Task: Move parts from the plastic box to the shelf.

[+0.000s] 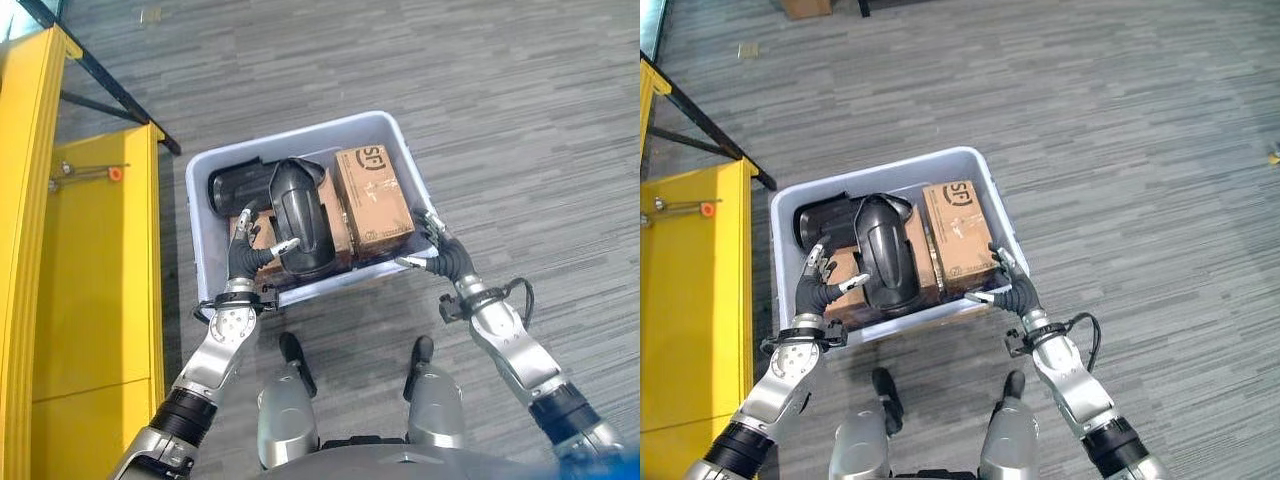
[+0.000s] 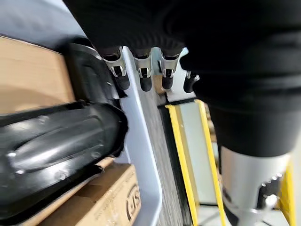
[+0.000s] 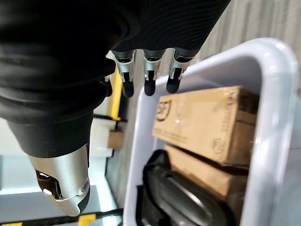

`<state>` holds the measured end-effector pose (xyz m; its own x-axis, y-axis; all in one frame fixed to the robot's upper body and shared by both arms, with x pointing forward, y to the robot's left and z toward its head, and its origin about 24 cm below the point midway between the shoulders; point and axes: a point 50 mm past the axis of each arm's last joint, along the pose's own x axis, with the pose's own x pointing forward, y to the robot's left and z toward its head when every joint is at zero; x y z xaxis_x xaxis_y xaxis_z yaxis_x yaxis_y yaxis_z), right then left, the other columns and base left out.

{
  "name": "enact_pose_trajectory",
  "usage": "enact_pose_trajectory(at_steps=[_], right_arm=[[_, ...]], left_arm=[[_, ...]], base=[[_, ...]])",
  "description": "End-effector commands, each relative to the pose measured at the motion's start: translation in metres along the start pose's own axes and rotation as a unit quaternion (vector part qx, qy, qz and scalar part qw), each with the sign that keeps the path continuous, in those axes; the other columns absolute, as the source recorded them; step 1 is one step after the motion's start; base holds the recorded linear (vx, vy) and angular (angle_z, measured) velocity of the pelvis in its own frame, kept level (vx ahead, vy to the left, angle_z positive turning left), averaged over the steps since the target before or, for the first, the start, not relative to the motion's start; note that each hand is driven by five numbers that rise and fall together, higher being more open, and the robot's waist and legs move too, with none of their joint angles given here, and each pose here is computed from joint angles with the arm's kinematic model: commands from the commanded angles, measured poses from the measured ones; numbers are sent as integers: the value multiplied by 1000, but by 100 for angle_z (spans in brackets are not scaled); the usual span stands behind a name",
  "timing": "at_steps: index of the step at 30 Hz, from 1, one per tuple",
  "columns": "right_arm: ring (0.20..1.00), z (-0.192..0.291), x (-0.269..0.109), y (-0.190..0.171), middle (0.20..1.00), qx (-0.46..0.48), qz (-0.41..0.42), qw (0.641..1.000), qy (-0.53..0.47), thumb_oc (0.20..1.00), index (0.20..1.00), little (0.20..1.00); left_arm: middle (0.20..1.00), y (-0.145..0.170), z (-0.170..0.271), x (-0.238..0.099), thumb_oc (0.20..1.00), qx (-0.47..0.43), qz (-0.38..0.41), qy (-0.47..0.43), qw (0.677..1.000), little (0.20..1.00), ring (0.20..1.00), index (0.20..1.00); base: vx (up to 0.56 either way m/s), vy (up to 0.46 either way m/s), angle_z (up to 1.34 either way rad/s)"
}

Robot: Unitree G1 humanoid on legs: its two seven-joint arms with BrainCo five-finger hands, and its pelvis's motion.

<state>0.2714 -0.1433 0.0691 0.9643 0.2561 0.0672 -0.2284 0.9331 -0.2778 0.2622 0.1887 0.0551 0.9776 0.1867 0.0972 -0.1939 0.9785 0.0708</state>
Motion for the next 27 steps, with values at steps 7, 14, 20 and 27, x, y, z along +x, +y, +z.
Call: enact_pose_trajectory(at_steps=[7, 14, 20, 27], right_arm=[[1000, 58, 23, 9, 1000, 5, -12, 990, -141, 1000, 1000, 1000], [1000, 123, 55, 12, 1000, 5, -6, 973, -229, 1000, 1000, 1000], [1000, 147, 69, 18, 1000, 12, -39, 973, -228, 1000, 1000, 1000], [1000, 147, 81, 18, 1000, 37, -81, 975, -203, 1000, 1000, 1000]], left_arm=[[1000, -15, 29, 5, 1000, -9, -32, -82, 996, 1000, 1000, 1000], [1000, -34, 48, 30, 1000, -28, -22, -107, 994, 1000, 1000, 1000], [1000, -55, 65, 42, 1000, -31, -30, -137, 990, 1000, 1000, 1000], [1000, -69, 73, 52, 1000, -55, -13, -132, 990, 1000, 1000, 1000]], base=[[0, 46, 13], [-44, 46, 11], [-57, 43, 4], [-52, 53, 2]])
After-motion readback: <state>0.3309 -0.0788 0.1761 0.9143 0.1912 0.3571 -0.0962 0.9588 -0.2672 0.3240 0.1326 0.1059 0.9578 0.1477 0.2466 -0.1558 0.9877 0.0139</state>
